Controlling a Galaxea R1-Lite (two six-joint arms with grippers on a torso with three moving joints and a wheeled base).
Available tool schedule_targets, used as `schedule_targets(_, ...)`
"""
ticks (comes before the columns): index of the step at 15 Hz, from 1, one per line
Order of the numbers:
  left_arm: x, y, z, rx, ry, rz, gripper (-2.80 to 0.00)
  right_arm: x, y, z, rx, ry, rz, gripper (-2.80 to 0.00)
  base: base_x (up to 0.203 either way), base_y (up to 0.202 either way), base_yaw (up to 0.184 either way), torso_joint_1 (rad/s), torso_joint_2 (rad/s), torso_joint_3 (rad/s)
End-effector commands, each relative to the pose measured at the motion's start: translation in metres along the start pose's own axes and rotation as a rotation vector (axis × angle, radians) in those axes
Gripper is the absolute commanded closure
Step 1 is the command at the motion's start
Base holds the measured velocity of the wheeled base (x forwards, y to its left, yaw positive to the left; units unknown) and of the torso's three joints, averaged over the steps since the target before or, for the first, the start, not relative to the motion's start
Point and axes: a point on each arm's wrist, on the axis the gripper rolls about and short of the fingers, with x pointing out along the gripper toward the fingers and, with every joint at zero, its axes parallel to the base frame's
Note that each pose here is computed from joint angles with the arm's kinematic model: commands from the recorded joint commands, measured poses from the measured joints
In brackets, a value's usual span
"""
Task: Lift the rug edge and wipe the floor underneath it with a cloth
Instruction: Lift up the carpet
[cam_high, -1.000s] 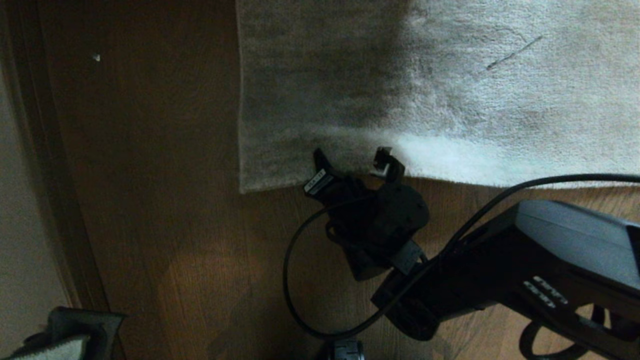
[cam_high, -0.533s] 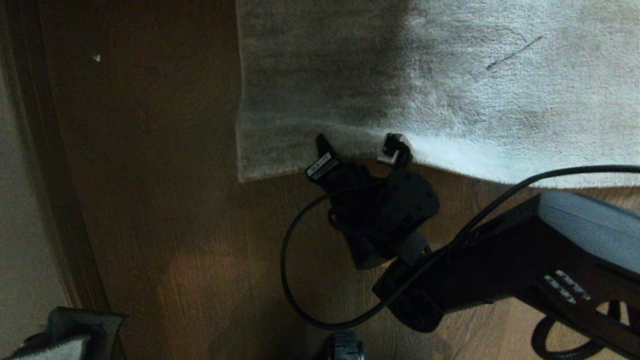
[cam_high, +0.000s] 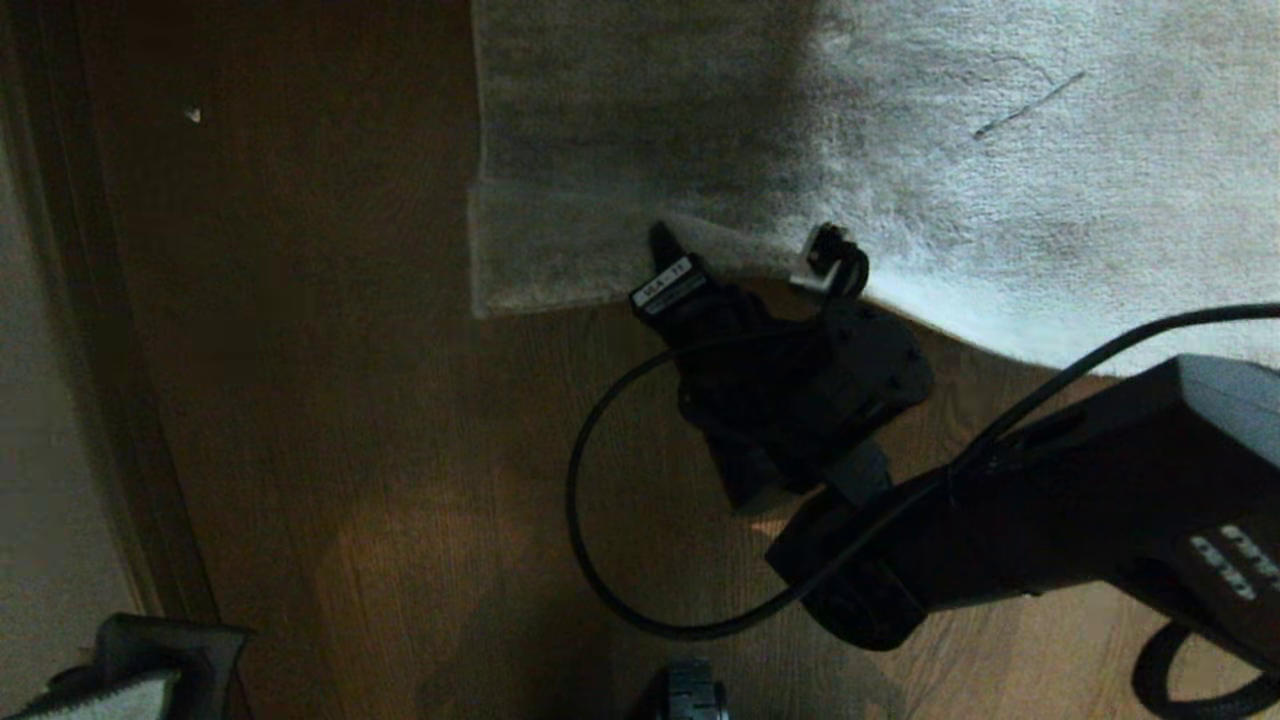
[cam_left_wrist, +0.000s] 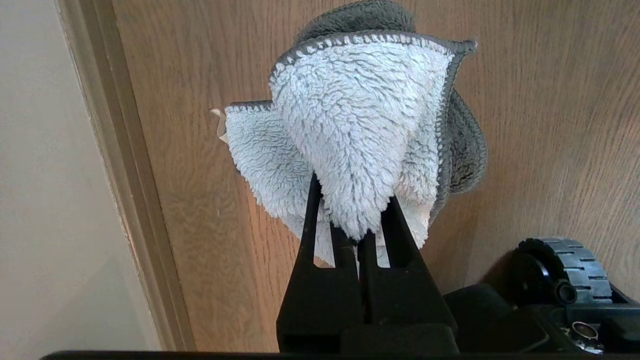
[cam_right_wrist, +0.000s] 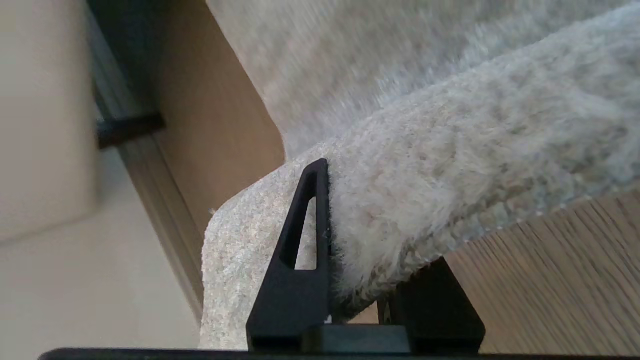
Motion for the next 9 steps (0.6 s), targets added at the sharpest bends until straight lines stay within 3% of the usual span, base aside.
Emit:
schedule_targets(1, 0.000, 0.000, 0.000, -0.001, -0.001, -0.001, 0.00, 0.001, 0.012, 0.019, 0.045, -0.064, 0.038, 0.00, 0.000, 0.000, 0.000, 0.000, 0.00, 0.000)
schedule_targets(9, 0.000, 0.000, 0.000, -0.001, -0.001, 0.000, 0.00, 0.007, 0.015, 0.044, 0.052, -0.138, 0.021, 0.00, 0.000, 0.000, 0.000, 0.000, 0.00, 0.000)
